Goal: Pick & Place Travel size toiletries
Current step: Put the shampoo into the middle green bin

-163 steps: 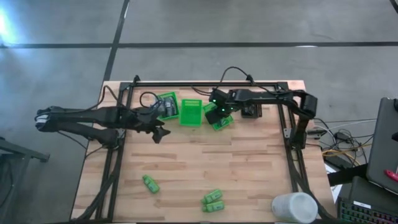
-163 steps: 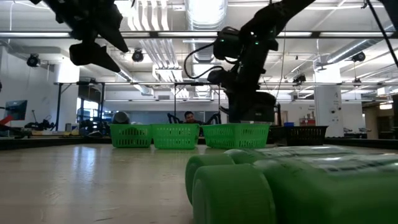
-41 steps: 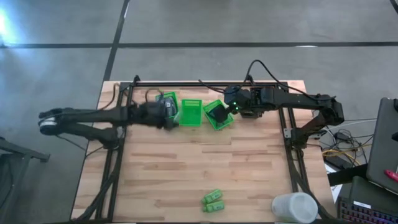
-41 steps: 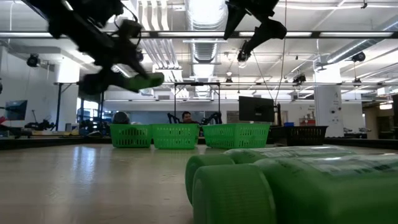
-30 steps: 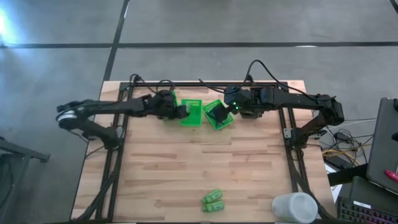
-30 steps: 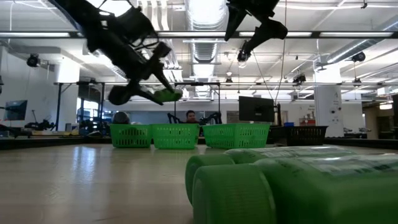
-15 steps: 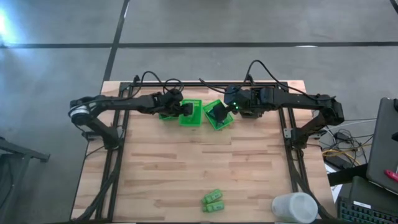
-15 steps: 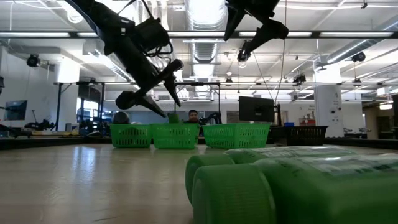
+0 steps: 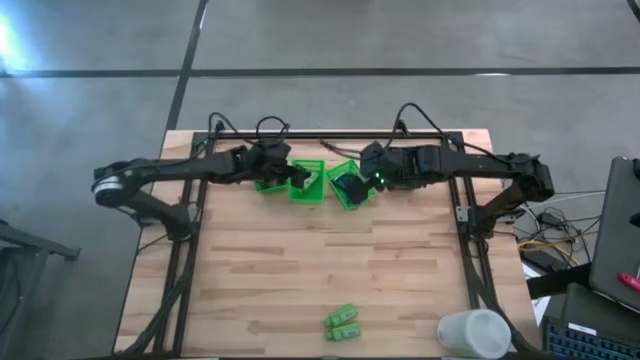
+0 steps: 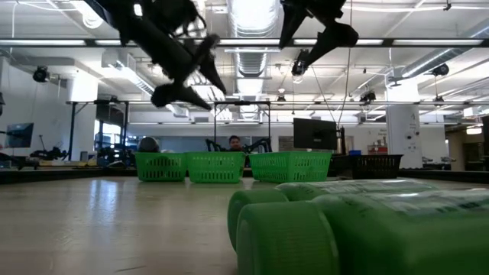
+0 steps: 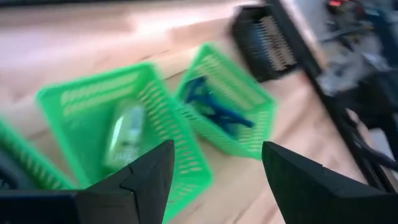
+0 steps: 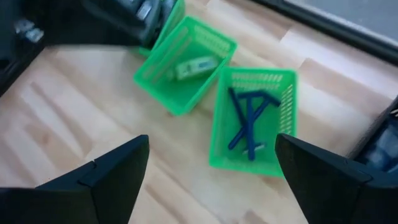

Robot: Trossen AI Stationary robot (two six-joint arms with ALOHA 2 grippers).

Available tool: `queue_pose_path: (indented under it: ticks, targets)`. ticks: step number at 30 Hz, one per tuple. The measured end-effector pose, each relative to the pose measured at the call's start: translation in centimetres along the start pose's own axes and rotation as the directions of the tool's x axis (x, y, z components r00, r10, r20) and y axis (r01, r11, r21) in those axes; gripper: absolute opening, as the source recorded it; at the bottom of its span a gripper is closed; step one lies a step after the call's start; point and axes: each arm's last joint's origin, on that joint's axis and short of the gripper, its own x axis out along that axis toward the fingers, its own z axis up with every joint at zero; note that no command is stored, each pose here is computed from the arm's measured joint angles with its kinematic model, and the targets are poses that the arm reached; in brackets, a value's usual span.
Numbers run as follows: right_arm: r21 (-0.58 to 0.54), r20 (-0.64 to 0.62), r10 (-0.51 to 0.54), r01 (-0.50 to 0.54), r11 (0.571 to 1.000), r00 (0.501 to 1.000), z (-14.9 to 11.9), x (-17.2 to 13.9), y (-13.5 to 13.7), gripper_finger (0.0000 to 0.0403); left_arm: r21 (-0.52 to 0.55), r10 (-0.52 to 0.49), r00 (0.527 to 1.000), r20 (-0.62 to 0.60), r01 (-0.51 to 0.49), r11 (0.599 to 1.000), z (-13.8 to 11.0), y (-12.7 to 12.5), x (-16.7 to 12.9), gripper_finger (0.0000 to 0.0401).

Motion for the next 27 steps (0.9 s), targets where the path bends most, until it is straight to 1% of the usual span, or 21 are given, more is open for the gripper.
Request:
queue_pose_path:
  ticks: [4, 9, 12, 14, 16, 18, 20, 22, 24, 27]
  targets:
    - [-0.028, -0.031, 0.03, -0.03, 0.999, 0.999, -1.3, -0.2, 0.9, 0.0338, 0.138, -0.089, 0.995, 0.037, 0.083, 0.987, 0.0, -1.5, -2.6, 0.0247]
    - [-0.051, -0.111, 0.077, -0.083, 0.995, 0.991, -3.1, -0.2, 1.8, 0.0333, 0.267, -0.177, 0.982, 0.068, 0.153, 0.951, -0.1, -2.6, -5.3, 0.0248]
    - [-0.091, -0.158, 0.094, -0.109, 0.99, 0.983, -4.4, -0.1, 2.4, 0.0329, 0.288, -0.208, 0.975, 0.079, 0.177, 0.941, -0.1, -3.0, -6.3, 0.0248]
    - [-0.137, -0.191, 0.096, -0.124, 0.983, 0.977, -5.3, 0.2, 2.8, 0.0325, 0.293, -0.222, 0.972, 0.078, 0.191, 0.937, -0.3, -3.2, -6.8, 0.0248]
    - [-0.178, -0.222, 0.1, -0.141, 0.974, 0.97, -6.1, 0.6, 3.1, 0.0321, 0.284, -0.234, 0.971, 0.053, 0.21, 0.936, -0.7, -3.4, -7.0, 0.0248]
    - [-0.218, -0.272, 0.102, -0.165, 0.962, 0.957, -7.0, 1.3, 3.3, 0.0317, 0.252, -0.239, 0.971, 0.0, 0.231, 0.94, -1.5, -3.7, -7.1, 0.0248]
    - [-0.248, -0.326, 0.134, -0.222, 0.943, 0.936, -7.7, 2.0, 3.5, 0.0313, 0.231, -0.23, 0.971, -0.068, 0.239, 0.943, -2.7, -4.0, -7.2, 0.0247]
    - [-0.289, -0.381, 0.157, -0.278, 0.916, 0.911, -8.4, 2.9, 3.8, 0.0308, 0.236, -0.228, 0.963, -0.145, 0.257, 0.937, -4.4, -4.6, -7.3, 0.0245]
    - [-0.337, -0.402, 0.196, -0.343, 0.877, 0.895, -9.0, 3.7, 4.2, 0.0304, 0.259, -0.222, 0.952, -0.21, 0.273, 0.927, -6.2, -5.4, -7.5, 0.0244]
    - [-0.43, -0.425, 0.216, -0.406, 0.806, 0.879, -9.8, 4.8, 4.8, 0.0297, 0.297, -0.23, 0.942, -0.244, 0.298, 0.907, -8.7, -6.8, -8.0, 0.0243]
